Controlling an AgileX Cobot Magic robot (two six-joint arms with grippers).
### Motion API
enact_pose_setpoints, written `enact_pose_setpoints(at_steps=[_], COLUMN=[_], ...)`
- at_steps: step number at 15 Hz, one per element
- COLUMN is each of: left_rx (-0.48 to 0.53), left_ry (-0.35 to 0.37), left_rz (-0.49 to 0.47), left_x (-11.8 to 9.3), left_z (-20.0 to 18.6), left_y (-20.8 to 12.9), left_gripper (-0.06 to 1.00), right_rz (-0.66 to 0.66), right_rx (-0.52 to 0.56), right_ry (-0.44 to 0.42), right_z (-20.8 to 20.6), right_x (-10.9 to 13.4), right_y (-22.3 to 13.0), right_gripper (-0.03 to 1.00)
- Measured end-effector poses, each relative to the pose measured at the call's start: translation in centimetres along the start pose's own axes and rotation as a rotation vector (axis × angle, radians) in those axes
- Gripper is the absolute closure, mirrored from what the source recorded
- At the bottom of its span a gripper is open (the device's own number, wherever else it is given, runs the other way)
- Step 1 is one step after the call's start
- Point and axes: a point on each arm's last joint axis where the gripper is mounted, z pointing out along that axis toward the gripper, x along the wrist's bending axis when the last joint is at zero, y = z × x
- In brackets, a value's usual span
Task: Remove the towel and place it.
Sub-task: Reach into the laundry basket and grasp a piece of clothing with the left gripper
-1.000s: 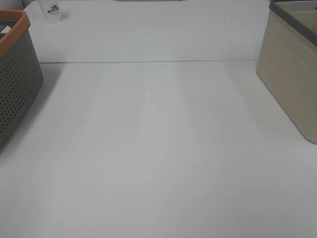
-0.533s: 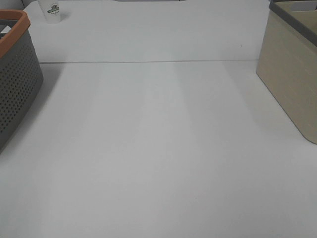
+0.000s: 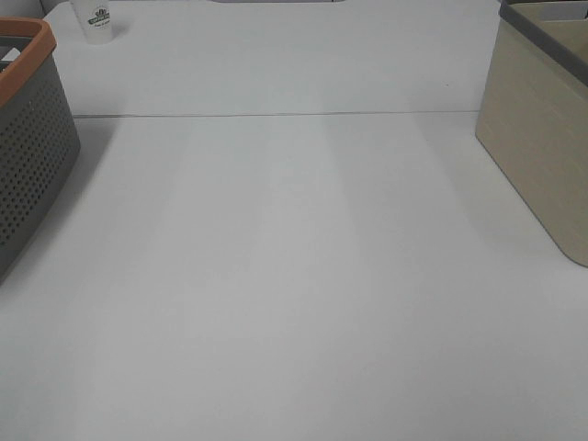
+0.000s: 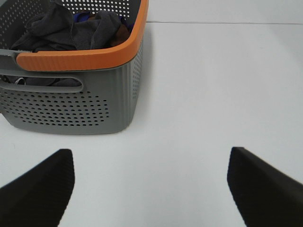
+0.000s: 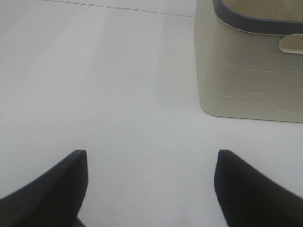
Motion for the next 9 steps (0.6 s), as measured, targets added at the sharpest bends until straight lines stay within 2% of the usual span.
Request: enact_pose_setpoints(at_steps=[9], left_rx=[0.001], left_ry=[0.021], left_rz=[-0.003], left_x=[0.19], left_z=[0.00], left_y=[-0.01], left_gripper=[0.13], right_rz=[0.000], right_rx=[0.000], right_ry=[0.000], right_z=[0.00], right_x=[0.00], right_y=[0.00], right_gripper=[0.24])
